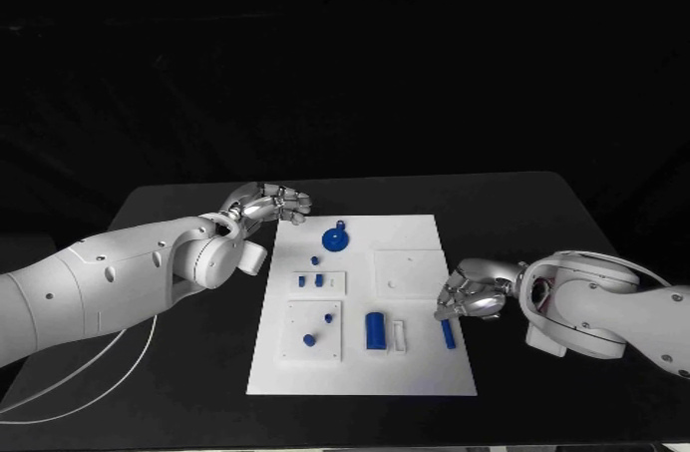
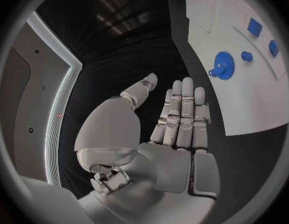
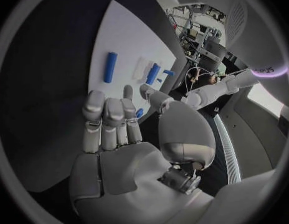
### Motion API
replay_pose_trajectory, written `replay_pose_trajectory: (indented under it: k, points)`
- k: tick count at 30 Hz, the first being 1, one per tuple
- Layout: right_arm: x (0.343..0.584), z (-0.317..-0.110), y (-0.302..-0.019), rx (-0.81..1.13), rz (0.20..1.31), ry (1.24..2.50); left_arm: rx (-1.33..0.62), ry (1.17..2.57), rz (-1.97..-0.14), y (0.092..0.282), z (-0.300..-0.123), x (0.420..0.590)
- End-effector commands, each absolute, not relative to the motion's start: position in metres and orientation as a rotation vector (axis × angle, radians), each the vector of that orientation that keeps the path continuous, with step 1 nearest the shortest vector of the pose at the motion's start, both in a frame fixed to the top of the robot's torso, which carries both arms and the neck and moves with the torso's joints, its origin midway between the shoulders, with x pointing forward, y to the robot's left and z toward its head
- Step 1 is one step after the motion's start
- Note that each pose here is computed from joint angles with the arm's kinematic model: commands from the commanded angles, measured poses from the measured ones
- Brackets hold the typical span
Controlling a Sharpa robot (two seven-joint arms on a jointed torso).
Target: Assemble the parts on the task board
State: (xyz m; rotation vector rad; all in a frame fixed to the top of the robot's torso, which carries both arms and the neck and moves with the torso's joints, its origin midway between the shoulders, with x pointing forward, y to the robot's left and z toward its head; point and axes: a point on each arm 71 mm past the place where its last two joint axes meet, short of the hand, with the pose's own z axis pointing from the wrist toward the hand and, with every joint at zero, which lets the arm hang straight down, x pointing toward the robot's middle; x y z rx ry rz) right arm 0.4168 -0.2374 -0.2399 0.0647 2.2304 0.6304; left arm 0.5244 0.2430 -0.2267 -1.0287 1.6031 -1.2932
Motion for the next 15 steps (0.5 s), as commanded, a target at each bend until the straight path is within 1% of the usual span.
replay_pose_trajectory:
  k: [1, 3, 7, 15]
  points:
    - [0.4130, -0.2425, -0.2481, 0.070, 0.453, 2.295, -1.012, 1.604, -1.318, 0.2407, -0.2262, 0.5234]
    - [0.4103, -0.2440, -0.2504, 0.071, 0.408, 2.330, -1.013, 1.604, -1.317, 0.2414, -0.2266, 0.5228]
    - [0.4063, -0.2462, -0.2525, 0.079, 0.362, 2.378, -1.014, 1.604, -1.316, 0.2424, -0.2267, 0.5222]
    - [0.4035, -0.2458, -0.2520, 0.074, 0.299, 2.376, -1.015, 1.606, -1.317, 0.2438, -0.2272, 0.5205]
